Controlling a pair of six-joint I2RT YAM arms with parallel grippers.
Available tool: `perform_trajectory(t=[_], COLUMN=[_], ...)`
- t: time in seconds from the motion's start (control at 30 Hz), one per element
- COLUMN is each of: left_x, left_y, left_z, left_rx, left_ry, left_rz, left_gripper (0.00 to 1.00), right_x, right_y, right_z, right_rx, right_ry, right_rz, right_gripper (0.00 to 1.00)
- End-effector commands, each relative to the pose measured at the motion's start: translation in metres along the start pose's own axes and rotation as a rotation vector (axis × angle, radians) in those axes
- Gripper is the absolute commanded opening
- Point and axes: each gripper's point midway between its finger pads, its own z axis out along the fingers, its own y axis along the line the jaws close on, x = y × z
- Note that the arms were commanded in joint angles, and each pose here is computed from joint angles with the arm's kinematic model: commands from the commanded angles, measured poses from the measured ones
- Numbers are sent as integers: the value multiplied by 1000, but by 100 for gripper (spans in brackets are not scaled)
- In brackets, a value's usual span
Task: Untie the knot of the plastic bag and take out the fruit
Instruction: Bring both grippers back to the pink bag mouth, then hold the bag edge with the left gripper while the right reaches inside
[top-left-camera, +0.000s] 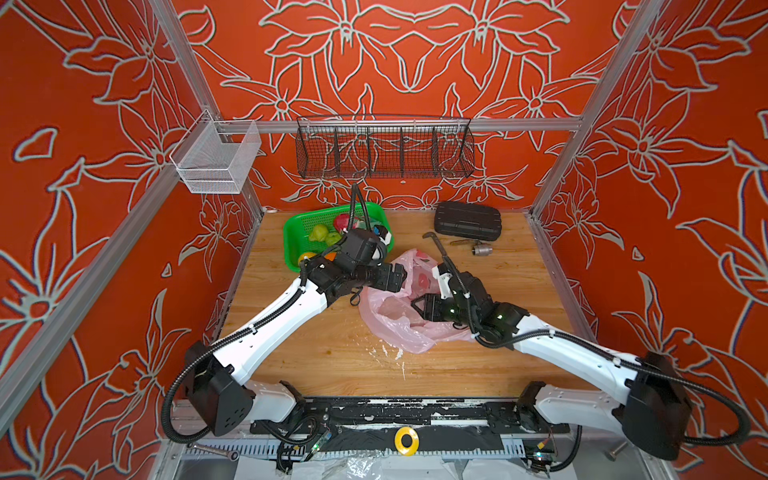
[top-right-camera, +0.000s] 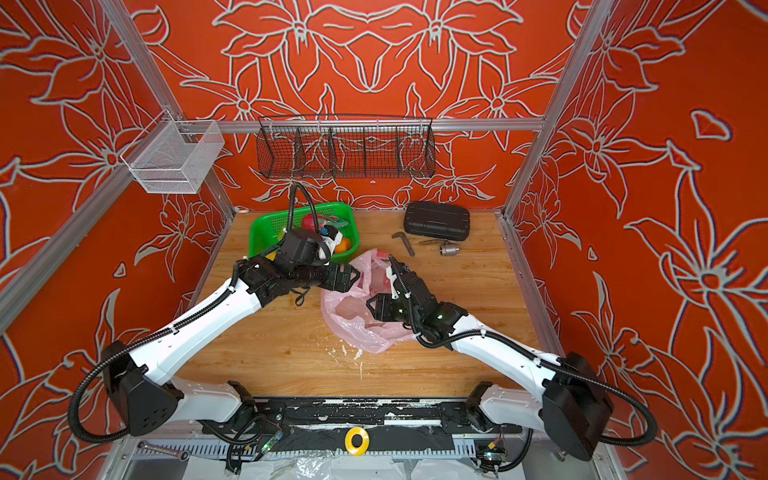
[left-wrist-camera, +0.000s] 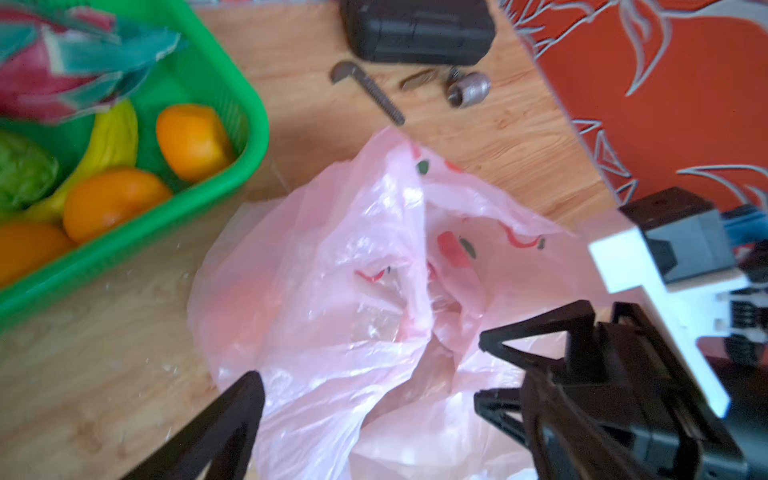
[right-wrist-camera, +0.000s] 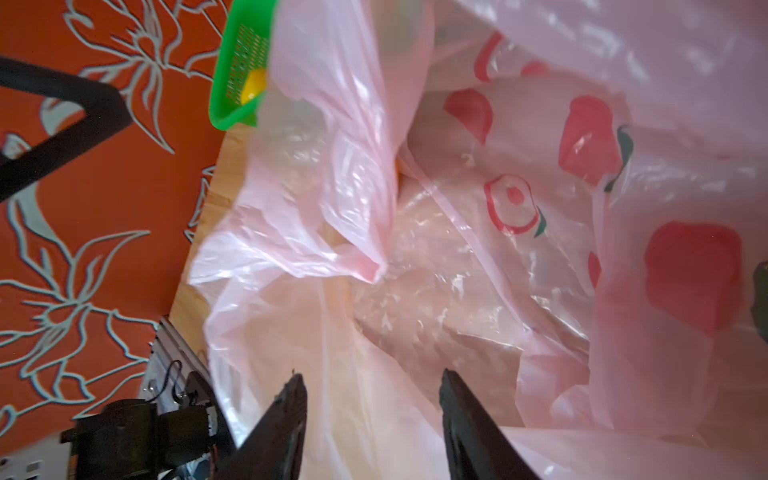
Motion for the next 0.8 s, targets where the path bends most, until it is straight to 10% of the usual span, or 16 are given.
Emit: perform_trajectory(t=[0.0, 0.23, 0.5, 0.67, 0.77], left_x=[37, 80, 91, 73, 58], left_y=[15, 49, 71, 54, 34], left_z=[12, 40, 49, 32, 16], left_rx=[-119, -297, -331, -203, -94], left_ry=[152, 329, 225, 93, 6], left_rz=[123, 124, 21, -16, -21], left_gripper=[98, 95, 10, 4, 19], right_x=[9, 36, 43, 32, 18], right_y=[-1, -17, -35, -19, -5], right_z=[12, 41, 45, 46, 47], right_rx=[-19, 39, 112, 60, 7], right_ry=[45, 173, 186, 142, 80], right_rz=[-3, -46, -78, -94, -75], right_gripper=[53, 52, 52, 52, 53])
